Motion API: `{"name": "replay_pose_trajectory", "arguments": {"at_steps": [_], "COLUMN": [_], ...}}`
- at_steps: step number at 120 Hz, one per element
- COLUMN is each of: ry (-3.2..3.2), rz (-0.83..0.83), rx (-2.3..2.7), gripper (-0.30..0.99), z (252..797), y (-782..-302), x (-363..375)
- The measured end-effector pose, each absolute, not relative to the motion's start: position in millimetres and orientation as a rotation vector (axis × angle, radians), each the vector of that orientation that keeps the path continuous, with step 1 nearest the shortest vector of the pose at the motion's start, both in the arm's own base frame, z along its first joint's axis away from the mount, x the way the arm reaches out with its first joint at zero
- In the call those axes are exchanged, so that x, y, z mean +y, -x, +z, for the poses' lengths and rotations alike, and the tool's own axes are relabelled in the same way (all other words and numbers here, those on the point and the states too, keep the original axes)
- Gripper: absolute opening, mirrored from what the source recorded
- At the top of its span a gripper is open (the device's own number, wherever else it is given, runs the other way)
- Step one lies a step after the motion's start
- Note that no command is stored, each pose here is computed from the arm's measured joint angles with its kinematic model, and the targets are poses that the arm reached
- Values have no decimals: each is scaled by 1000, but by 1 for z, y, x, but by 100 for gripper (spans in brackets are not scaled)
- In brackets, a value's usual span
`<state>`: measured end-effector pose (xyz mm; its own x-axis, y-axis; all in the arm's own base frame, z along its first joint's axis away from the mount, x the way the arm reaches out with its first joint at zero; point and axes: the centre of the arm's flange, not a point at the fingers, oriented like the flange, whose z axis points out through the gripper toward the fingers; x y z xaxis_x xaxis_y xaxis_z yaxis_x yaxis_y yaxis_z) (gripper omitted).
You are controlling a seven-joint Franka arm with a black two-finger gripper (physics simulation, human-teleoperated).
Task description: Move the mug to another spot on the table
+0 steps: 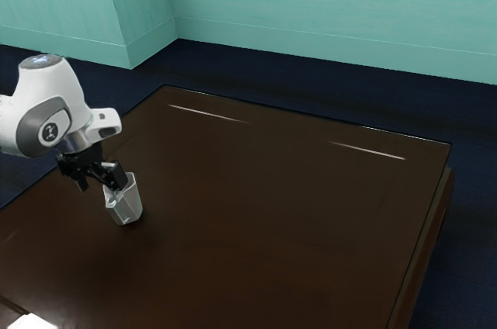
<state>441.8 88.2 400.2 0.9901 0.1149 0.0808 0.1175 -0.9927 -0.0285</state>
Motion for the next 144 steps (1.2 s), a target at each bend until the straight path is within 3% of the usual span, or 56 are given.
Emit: {"name": "replay_pose_trajectory", "arguments": {"at_steps": [14, 28, 82, 120, 144], "ry": [3089, 3072, 2980, 2952, 2902], "rz": [-166, -204, -248, -309, -423], "rx": [-355, -492, -741, -787, -534], "gripper": [67, 55, 34, 11, 6], "z": [370, 346, 297, 292, 315], "y": [-447, -456, -466, -477, -490], "x": [94, 99, 122, 122, 99]}}
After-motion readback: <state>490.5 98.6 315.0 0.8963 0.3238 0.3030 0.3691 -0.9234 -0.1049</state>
